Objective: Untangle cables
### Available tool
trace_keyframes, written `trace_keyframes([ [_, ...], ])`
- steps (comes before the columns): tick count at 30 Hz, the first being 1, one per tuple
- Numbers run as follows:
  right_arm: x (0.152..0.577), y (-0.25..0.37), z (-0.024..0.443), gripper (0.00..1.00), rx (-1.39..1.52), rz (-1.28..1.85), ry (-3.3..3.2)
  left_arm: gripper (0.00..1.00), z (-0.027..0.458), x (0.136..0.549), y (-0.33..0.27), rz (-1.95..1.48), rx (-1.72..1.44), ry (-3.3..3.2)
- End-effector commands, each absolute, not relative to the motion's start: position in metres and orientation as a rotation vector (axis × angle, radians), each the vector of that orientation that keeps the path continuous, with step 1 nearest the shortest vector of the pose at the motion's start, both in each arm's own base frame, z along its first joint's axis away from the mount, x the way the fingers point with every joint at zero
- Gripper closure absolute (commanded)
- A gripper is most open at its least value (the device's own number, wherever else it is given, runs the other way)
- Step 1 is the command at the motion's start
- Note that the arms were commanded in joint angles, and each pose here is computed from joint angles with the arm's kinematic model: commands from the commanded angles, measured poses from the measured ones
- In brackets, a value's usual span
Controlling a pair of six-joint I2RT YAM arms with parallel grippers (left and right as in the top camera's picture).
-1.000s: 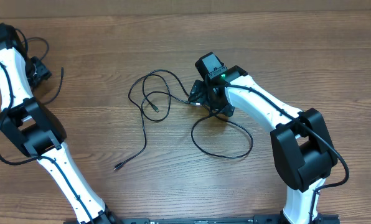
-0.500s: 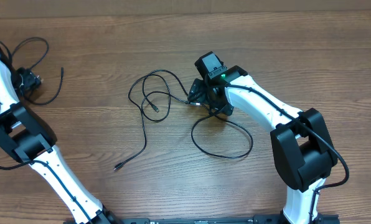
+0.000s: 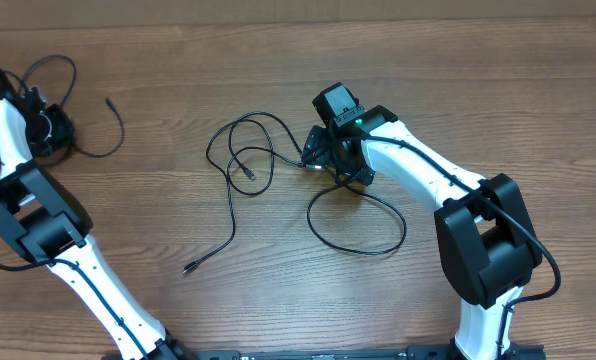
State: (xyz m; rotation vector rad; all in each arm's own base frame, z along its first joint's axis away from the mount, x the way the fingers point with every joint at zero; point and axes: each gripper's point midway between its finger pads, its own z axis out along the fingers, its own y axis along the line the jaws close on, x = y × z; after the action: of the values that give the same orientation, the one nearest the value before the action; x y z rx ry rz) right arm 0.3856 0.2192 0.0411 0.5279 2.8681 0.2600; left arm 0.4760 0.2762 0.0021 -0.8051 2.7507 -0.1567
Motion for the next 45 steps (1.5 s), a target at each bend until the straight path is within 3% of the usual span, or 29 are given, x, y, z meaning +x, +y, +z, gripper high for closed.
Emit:
trace_keyframes([
  [1,0.385,0.217,0.039,0.0,0.531,0.253,2.871,0.84,-0.069,0.455,0.208,-0.365,-0.732,2.95],
  [7,0.383,0.217,0.038,0.0,0.532,0.246,2.876,0.84,-0.099,0.424,0.158,-0.436,-0.695,3.109],
  [13,0.383,0.216,0.038,0.0,0.531,0.245,2.877,0.86,-0.122,0.35,0.155,-0.069,-0.9,3.373],
  [18,0.383,0.216,0.038,0.0,0.531,0.245,2.878,0.87,-0.129,0.311,0.144,-0.048,-0.983,3.481],
  [24,0.38,0.214,0.037,0.0,0.534,0.231,2.889,0.9,-0.1,0.322,0.165,0.016,-1.057,3.416],
  [26,0.38,0.215,0.038,0.0,0.534,0.232,2.888,0.85,-0.067,0.348,0.176,-0.006,-1.069,3.315],
  [28,0.381,0.215,0.038,0.0,0.534,0.233,2.888,0.75,-0.033,0.373,0.185,-0.019,-1.057,3.212],
  [29,0.382,0.215,0.038,0.0,0.533,0.237,2.884,0.53,-0.011,0.388,0.189,-0.031,-1.049,3.149],
  [30,0.382,0.216,0.038,0.0,0.533,0.24,2.881,0.11,0.007,0.399,0.192,-0.047,-1.042,3.095],
  [31,0.383,0.216,0.038,0.0,0.532,0.243,2.878,0.0,0.02,0.408,0.192,-0.066,-1.03,3.056],
  [35,0.384,0.215,0.038,0.0,0.519,0.242,2.878,0.0,0.107,0.452,0.175,-0.294,-0.923,2.831],
  [38,0.394,0.202,0.042,0.0,0.538,0.241,2.862,0.0,0.158,0.459,0.145,-0.39,-0.819,2.76],
  [41,0.413,0.175,0.048,0.0,0.64,0.245,2.819,0.0,0.18,0.457,0.104,-0.395,-0.691,2.794],
  [45,0.424,0.131,0.046,0.0,0.784,0.214,2.797,0.0,0.172,0.446,0.057,-0.419,-0.495,2.928],
])
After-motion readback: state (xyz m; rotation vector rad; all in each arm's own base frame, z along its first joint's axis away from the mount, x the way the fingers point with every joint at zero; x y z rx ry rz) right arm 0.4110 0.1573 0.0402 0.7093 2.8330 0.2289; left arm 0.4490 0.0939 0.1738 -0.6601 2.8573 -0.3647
